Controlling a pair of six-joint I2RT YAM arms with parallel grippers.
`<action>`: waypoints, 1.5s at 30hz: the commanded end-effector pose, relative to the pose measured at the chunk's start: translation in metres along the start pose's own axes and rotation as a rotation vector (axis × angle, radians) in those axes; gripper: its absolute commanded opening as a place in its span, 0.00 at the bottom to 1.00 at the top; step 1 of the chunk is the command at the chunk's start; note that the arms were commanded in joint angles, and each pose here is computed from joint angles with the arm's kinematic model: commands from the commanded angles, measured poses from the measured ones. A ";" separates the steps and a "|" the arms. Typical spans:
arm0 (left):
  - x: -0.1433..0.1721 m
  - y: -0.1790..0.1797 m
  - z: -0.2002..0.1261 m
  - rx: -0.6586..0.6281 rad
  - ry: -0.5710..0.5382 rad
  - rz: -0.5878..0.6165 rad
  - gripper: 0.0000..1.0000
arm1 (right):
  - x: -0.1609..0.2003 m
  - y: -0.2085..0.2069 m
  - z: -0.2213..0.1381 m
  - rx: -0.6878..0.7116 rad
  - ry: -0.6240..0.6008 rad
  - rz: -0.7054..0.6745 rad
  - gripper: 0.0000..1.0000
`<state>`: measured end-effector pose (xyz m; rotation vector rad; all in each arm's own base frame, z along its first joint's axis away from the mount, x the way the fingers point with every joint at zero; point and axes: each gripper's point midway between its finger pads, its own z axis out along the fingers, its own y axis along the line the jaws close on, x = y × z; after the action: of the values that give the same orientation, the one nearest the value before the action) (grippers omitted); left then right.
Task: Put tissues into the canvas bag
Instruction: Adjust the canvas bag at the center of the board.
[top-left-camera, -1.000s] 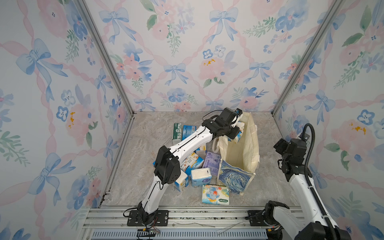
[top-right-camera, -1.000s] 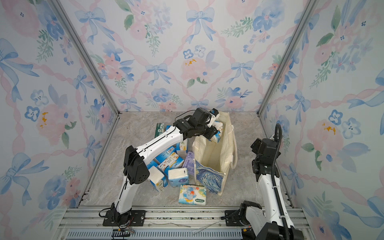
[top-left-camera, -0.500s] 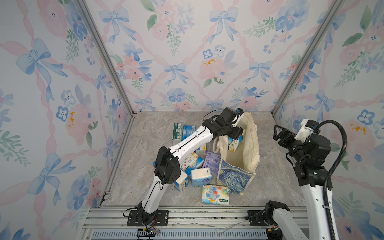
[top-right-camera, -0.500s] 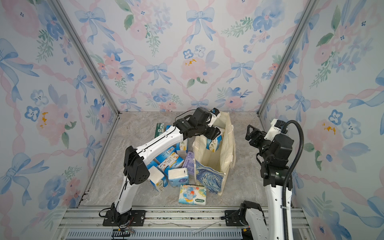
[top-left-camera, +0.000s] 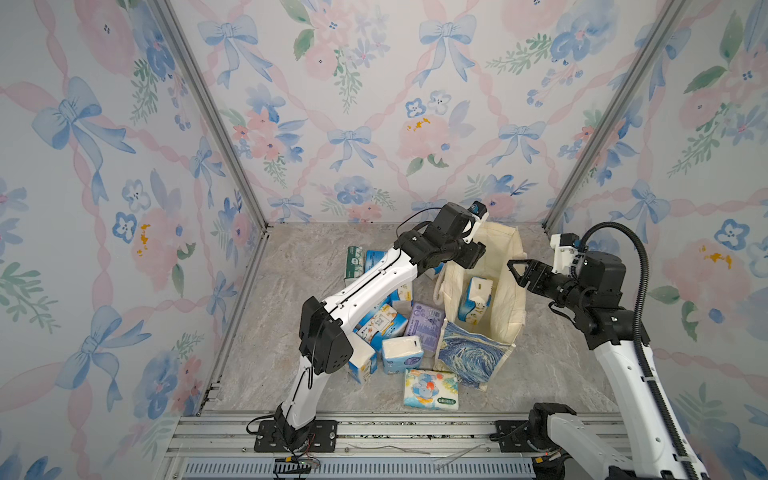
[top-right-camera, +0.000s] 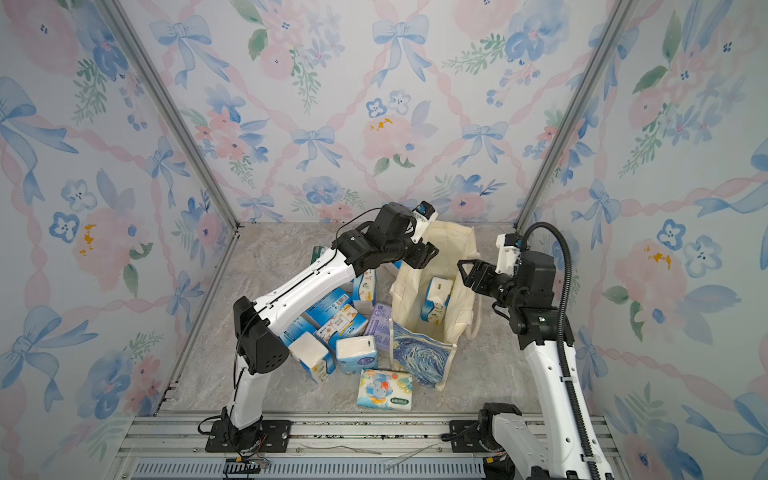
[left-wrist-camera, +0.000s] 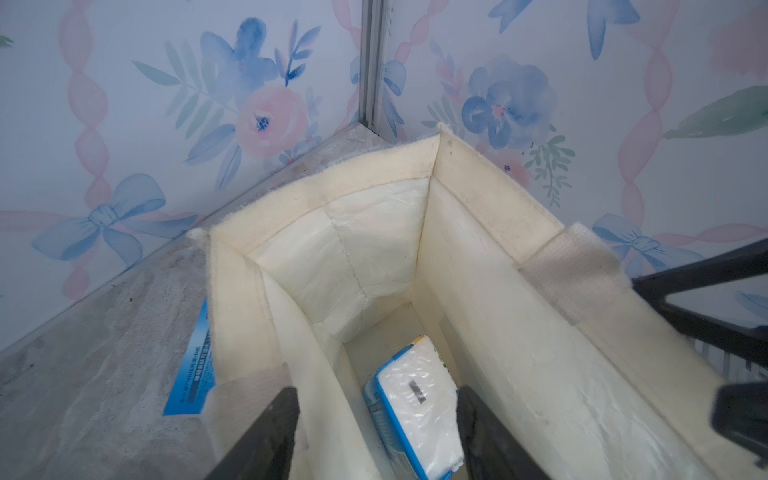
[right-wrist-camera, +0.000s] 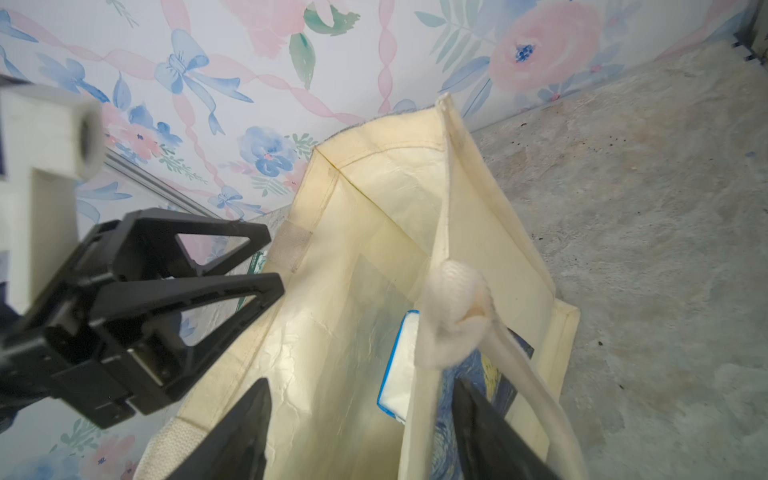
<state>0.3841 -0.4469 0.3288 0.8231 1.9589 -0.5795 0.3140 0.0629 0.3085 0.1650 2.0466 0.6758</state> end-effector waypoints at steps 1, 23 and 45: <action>-0.025 0.014 -0.037 -0.099 -0.074 0.042 0.63 | 0.001 0.003 -0.005 0.030 0.025 -0.039 0.64; 0.044 0.056 0.005 0.072 0.108 -0.178 0.67 | 0.018 -0.014 -0.002 0.132 0.118 -0.077 0.52; 0.057 0.046 0.030 0.188 0.151 -0.229 0.12 | 0.009 -0.019 0.016 0.137 0.114 -0.095 0.34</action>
<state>0.4082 -0.4157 0.2513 0.7872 2.2069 -0.8523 0.3149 0.0558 0.2704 0.1386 2.2361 0.5166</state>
